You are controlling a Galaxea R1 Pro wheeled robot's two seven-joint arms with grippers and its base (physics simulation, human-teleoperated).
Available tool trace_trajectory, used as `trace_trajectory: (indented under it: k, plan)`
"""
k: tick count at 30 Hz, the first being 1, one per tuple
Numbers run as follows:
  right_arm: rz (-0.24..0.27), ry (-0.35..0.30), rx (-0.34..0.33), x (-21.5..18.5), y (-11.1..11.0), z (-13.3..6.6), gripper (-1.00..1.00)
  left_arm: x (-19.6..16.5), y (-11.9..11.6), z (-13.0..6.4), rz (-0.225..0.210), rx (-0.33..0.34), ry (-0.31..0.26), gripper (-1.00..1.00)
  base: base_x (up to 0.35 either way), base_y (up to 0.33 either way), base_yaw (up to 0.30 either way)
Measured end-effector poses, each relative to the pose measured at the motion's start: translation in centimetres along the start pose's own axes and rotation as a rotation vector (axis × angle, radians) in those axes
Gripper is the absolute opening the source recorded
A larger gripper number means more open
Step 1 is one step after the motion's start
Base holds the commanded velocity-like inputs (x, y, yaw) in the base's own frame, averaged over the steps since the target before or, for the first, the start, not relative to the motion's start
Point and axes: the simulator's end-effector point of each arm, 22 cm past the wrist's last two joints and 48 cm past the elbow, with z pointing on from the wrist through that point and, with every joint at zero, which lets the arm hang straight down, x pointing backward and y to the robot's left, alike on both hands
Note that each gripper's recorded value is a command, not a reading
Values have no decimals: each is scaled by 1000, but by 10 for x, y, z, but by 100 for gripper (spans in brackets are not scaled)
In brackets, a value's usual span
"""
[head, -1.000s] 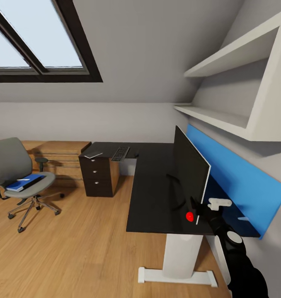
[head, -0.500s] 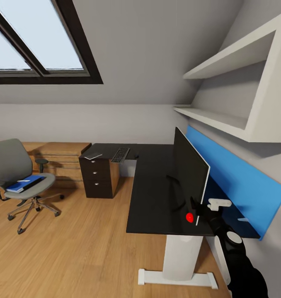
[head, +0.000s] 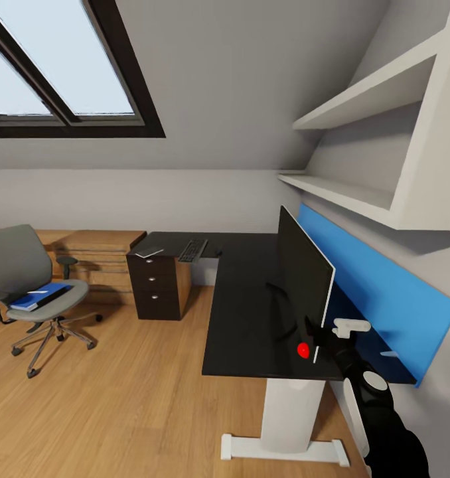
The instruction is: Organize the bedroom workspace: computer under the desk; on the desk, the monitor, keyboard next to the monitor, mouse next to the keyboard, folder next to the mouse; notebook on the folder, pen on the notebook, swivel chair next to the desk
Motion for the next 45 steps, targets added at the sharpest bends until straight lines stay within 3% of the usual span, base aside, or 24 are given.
trace_trajectory:
  k: [37, 45]
  plan:
    - [2, -9, -2, -6, 1, -2, 100, -6, -3, 0, -4, 7, -16, 100, 0, 0, -15]
    - [2, -9, -2, -6, 1, -2, 100, -12, -3, 0, -6, 6, -42, 100, 0, 0, -6]
